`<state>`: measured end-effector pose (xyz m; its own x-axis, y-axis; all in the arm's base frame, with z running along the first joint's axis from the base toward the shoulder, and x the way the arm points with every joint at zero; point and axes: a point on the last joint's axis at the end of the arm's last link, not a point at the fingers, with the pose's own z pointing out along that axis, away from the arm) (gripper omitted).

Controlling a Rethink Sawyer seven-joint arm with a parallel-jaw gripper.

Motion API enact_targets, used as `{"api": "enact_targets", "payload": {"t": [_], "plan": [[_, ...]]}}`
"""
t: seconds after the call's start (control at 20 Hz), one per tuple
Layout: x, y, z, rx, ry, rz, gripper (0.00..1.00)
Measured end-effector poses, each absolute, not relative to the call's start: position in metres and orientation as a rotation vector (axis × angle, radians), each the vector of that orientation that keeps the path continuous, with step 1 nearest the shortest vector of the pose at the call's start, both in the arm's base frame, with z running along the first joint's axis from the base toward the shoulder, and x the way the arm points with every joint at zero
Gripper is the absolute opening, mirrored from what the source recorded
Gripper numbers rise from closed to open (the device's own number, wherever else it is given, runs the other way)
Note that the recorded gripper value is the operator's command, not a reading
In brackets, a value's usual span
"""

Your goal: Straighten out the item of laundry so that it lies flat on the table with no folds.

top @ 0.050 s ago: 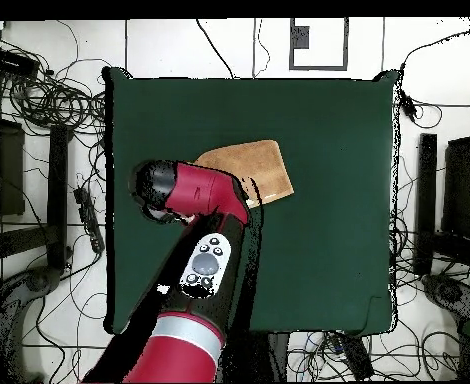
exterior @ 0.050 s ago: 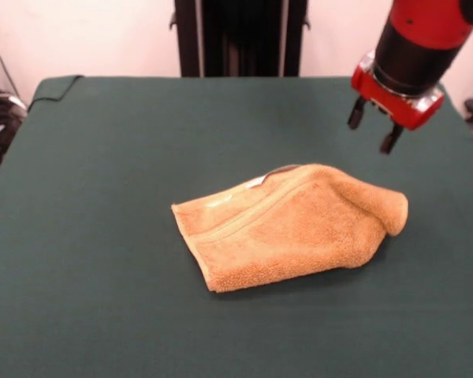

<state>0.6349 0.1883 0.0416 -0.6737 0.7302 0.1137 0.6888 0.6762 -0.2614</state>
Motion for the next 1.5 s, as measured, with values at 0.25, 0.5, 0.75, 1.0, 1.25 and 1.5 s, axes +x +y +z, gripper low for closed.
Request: {"api": "enact_targets", "payload": {"t": [0.25, 0.5, 0.75, 1.0, 1.25, 1.5], "plan": [[0.655, 0.182, 0.051, -1.172, -2.717, 0.263, 1.0], [0.671, 0.161, 0.05, -1.23, -2.746, 0.234, 1.0], [0.688, 0.135, 0.045, -1.308, -2.798, 0.19, 1.0], [0.704, 0.109, 0.039, -1.398, -2.866, 0.142, 1.0], [0.708, 0.099, 0.032, -1.433, -2.9, 0.124, 1.0], [0.704, 0.1, 0.028, -1.412, -2.909, 0.137, 1.0]]}}
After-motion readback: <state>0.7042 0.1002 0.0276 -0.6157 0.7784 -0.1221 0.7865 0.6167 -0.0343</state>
